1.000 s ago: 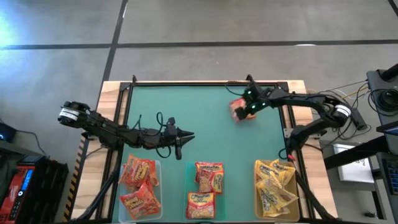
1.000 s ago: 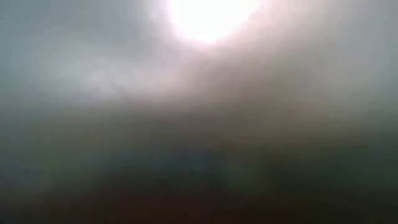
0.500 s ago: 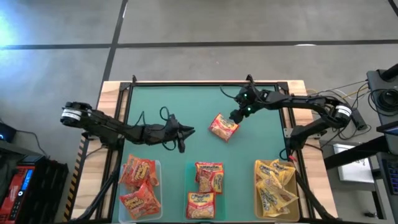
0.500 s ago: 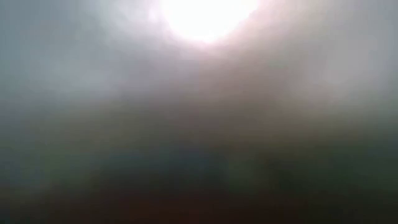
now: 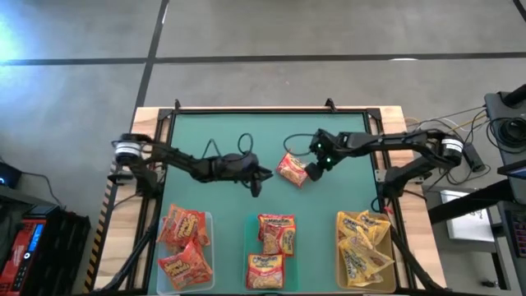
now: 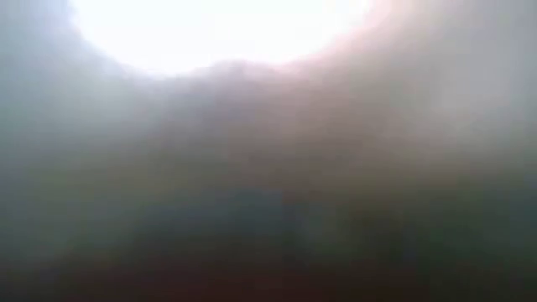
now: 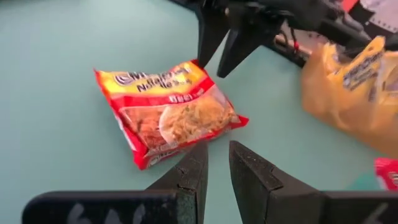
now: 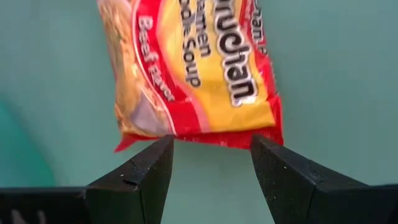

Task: Sort Maruchan noodles
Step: Put the red noodle pack into the green bin

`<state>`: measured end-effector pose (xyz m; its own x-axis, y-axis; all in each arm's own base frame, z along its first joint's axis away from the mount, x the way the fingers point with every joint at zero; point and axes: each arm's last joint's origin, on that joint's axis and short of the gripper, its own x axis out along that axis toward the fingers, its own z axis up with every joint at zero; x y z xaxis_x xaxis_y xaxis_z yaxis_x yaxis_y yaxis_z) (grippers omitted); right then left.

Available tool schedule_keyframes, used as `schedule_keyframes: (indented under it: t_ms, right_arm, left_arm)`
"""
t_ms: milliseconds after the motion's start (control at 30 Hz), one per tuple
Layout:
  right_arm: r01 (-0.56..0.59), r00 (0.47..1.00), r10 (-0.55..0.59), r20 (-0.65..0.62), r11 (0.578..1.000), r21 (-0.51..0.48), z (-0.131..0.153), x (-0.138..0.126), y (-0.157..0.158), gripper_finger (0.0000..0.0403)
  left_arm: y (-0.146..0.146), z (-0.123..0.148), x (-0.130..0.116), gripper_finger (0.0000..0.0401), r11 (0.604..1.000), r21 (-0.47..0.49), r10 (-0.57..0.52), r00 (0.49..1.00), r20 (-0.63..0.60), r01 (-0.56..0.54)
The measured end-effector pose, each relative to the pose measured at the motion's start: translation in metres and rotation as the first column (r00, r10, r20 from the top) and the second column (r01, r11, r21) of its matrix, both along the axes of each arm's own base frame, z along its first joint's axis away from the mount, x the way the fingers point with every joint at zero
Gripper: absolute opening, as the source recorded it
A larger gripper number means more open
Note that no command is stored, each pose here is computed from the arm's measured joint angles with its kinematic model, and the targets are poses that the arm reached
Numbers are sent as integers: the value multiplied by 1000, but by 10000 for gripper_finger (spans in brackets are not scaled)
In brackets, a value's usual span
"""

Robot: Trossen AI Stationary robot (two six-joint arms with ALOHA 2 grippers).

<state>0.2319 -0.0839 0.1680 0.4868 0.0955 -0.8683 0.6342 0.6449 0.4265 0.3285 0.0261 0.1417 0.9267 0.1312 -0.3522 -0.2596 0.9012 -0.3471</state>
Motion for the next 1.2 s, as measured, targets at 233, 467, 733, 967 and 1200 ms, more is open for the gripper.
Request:
schedule_keyframes:
  t_ms: [233, 467, 733, 967, 1200]
  right_arm:
    - [42, 997, -50, -58, 990, -133, -2, 4, 16, 205]
    - [63, 994, -82, -74, 970, -237, -4, 7, 25, 205]
    - [51, 995, -73, -68, 960, -275, -4, 8, 28, 205]
    - [24, 994, -53, -98, 961, -275, -11, 9, 29, 205]
    - [-3, 992, -30, -120, 962, -272, -16, 11, 32, 205]
  left_arm:
    - [34, -16, 30, 49, 998, -30, 45, 999, -22, -46]
    - [73, -33, 45, 49, 990, -144, 5, 1000, -26, -9]
    - [88, -40, 67, 49, 958, -240, -163, 987, 4, 159]
    - [104, -40, 66, 78, 961, -240, -154, 987, -52, 138]
    - [118, -34, 65, 124, 936, -306, -190, 981, -23, 174]
